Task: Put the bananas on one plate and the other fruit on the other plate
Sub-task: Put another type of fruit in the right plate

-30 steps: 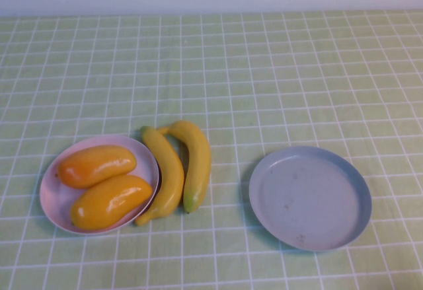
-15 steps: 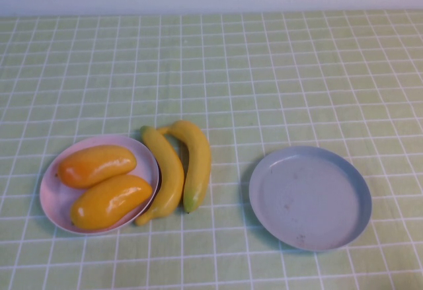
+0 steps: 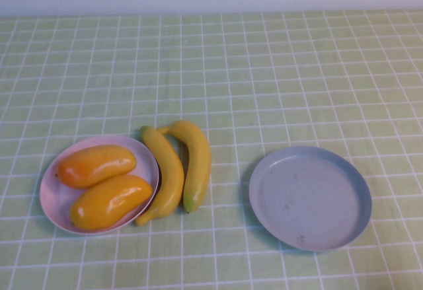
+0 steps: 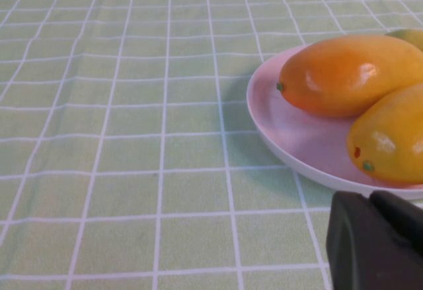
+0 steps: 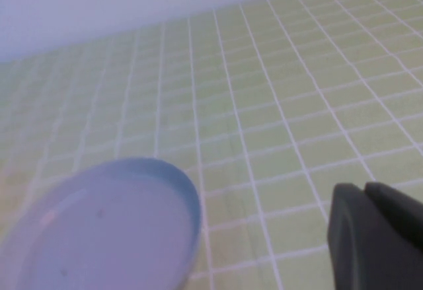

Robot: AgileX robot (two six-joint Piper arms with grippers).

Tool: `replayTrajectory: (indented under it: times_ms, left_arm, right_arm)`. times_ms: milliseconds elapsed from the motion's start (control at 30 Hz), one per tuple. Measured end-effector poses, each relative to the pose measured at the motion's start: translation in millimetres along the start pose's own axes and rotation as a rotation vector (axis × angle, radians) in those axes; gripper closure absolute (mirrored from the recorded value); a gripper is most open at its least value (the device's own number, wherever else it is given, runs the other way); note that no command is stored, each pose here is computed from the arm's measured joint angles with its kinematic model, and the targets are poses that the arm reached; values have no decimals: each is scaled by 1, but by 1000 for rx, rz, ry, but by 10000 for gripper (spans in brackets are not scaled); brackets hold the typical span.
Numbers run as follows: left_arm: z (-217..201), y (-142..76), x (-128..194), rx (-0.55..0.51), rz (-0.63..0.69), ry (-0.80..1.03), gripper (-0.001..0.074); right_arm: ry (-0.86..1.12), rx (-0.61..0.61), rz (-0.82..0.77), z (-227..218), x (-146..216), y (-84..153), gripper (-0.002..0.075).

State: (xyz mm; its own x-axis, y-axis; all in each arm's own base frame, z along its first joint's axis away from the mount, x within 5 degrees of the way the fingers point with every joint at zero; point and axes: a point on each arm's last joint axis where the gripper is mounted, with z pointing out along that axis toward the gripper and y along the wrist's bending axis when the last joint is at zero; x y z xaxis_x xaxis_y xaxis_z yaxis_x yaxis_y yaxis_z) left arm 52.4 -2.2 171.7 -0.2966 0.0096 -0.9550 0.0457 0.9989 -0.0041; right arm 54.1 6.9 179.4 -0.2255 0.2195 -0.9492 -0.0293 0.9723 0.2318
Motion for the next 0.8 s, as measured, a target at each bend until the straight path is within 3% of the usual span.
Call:
replayTrajectory:
  times_ms: [200, 300, 567, 800]
  left_arm:
    - [0, 0, 0, 0, 0, 0, 735]
    - [0, 0, 0, 0, 0, 0, 735]
    - [0, 0, 0, 0, 0, 0, 735]
    - [0, 0, 0, 0, 0, 0, 735]
  right_arm:
    - [-130, -83, 351, -1, -13, 5, 741]
    - [-170, -93, 431, -2, -17, 5, 741]
    - [-44, -187, 446, -11, -34, 22, 741]
    - [337, -186, 292, -6, -79, 45, 741]
